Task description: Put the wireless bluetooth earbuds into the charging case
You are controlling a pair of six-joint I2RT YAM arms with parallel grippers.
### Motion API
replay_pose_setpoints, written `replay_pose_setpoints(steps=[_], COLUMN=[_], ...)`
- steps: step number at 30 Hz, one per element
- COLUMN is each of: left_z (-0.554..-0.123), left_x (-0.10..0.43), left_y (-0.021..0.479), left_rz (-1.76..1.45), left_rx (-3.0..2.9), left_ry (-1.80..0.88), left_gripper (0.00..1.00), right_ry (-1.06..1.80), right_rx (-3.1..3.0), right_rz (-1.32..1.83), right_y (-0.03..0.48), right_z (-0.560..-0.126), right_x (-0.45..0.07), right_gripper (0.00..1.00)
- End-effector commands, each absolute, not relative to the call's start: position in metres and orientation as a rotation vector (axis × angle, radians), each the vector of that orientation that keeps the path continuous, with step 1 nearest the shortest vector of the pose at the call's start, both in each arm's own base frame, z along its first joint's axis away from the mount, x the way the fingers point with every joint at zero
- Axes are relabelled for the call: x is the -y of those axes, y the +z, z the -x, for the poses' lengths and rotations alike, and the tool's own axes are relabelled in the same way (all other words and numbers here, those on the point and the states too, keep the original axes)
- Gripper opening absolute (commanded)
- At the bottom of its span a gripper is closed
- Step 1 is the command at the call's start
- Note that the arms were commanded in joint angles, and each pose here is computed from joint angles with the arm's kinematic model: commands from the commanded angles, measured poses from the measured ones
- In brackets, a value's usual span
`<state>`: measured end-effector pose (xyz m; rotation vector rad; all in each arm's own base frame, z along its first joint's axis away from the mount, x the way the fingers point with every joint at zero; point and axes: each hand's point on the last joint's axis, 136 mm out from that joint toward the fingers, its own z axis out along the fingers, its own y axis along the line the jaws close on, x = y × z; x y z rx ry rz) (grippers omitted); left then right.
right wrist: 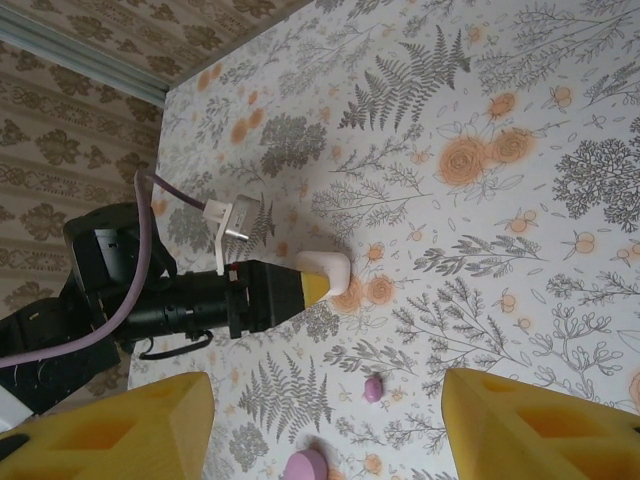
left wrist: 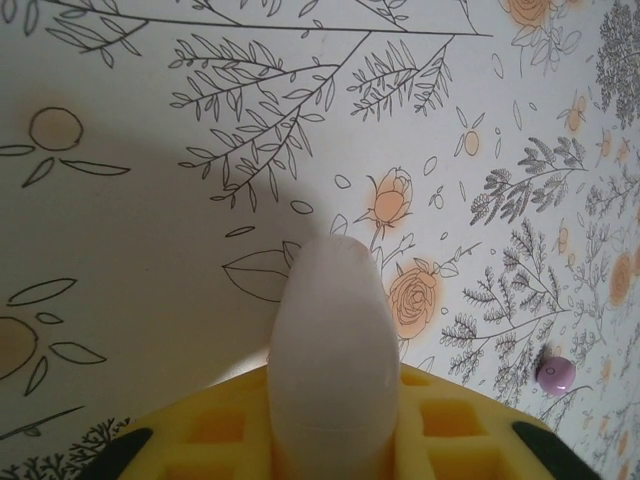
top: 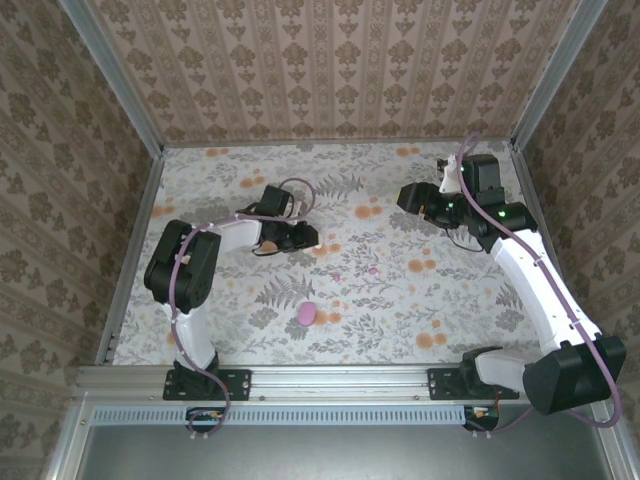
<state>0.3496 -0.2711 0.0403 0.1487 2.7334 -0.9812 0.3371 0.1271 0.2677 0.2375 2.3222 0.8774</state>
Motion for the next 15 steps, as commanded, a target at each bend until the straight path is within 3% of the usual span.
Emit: replay_pose_setpoints(steps=[1,9,13,15], left_z=[-0.348,-0.354,-0.351,-0.349], left_x=[0.255,0.230,0.225,0.222], left_y=[0.034,0.042,0.046,0.047], left_rz=[-0.098,-0.053,-0.050,-0.048], left_rx=[-2.782,-2.771,-2.764,-2.761], left_ry=[-0.879,-0.800,-0.784,-0.773], left_gripper=[0.35,0.44,0.57,0.59], right_ry=[0.912,0.929,0.926,0.892], right_rx=[-2.338,-2.353,-2.399,-2.447], right_rz=[-0.232,-0.223,-0.197,-0.197], right_y=[0.262,0.258,0.250,0.241], right_z=[-0.337,-0.336,-0.329,-0.324], right_x=[-0.132,-0.134,-0.138,-0.140], right_gripper=[0.63,0.63,0.63,0.63])
